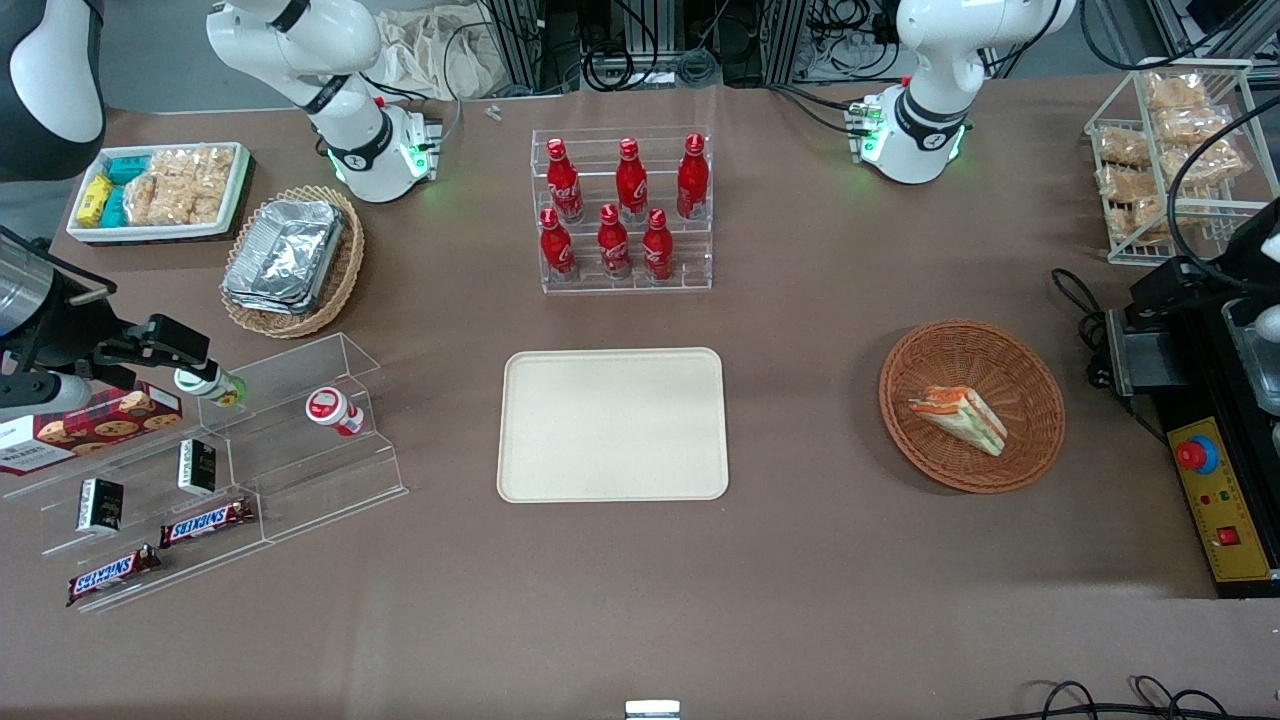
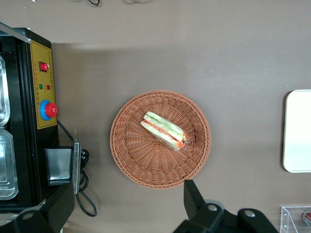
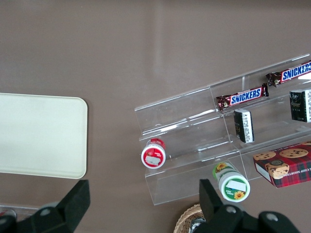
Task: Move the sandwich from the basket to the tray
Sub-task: 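Lower the open left gripper over the sandwich in the wicker basket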
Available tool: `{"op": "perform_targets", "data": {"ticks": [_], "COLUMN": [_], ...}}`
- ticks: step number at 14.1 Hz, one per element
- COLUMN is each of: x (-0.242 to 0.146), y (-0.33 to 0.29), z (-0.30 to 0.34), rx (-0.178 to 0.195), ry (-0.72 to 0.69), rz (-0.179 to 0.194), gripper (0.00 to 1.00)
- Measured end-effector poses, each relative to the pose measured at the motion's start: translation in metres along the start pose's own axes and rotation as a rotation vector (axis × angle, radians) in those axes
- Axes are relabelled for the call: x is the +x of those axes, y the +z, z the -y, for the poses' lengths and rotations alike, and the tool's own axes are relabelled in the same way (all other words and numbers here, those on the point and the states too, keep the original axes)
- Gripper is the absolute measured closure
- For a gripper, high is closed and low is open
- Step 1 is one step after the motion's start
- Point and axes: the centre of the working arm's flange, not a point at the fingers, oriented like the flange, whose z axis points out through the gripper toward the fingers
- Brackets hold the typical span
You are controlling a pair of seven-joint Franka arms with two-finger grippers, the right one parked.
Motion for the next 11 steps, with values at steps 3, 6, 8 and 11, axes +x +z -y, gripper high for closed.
{"op": "perform_targets", "data": {"ticks": [3, 6, 8, 11], "x": [0.001, 0.0, 0.0, 0.001], "y": [0.002, 0.004, 0.015, 0.055], "z": [0.0, 0.0, 0.0, -0.004], "rx": [0.0, -0.001, -0.002, 0.0], "ry": [0.0, 0.001, -0.02, -0.124], "rz": [0.003, 0.019, 0.039, 0.083], "gripper": [0.0, 0.0, 0.0, 0.0]}}
